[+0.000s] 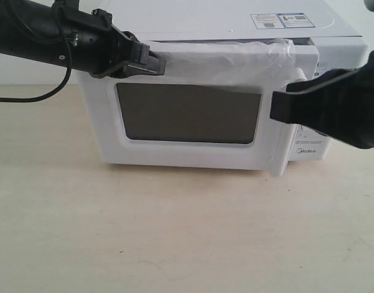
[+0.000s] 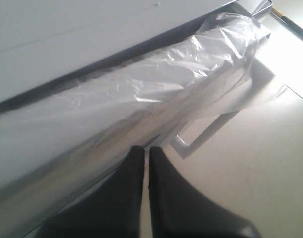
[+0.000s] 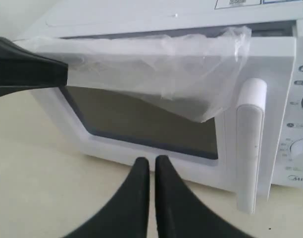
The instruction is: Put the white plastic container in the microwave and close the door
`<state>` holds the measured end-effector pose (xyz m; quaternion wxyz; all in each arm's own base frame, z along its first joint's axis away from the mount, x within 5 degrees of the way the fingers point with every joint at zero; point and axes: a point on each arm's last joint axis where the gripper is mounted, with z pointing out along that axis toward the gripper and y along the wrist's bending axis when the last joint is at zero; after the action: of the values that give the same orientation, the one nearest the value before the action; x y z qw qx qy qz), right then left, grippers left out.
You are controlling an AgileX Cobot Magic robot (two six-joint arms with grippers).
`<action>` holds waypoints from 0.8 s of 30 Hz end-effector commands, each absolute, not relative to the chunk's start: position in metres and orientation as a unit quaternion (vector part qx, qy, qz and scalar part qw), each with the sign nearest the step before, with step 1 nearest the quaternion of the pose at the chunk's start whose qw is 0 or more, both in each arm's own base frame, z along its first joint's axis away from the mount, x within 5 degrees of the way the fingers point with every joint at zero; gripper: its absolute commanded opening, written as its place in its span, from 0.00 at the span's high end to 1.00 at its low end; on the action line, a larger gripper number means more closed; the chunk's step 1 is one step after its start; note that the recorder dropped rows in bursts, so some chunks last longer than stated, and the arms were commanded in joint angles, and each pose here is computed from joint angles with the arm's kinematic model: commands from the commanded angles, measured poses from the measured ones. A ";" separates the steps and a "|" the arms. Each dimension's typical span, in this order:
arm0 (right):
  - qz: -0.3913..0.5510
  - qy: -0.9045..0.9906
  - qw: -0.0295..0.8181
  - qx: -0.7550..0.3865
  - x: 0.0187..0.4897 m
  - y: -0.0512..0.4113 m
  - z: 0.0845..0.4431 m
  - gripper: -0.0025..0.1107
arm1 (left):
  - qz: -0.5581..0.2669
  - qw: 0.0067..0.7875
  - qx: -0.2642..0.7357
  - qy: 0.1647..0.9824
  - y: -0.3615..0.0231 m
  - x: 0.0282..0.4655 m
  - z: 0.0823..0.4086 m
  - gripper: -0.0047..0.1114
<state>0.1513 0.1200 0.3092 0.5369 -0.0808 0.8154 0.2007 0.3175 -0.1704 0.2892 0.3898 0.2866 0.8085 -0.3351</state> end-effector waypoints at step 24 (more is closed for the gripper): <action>0.107 0.804 0.583 -0.049 0.193 0.141 0.278 0.98 | -0.335 0.441 0.359 0.751 -0.157 0.266 0.361 0.92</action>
<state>0.1923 0.1422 0.2779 0.5770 -0.0489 0.8069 0.1162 0.2785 -0.1604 0.3478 0.4412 0.3452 0.7580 -0.3340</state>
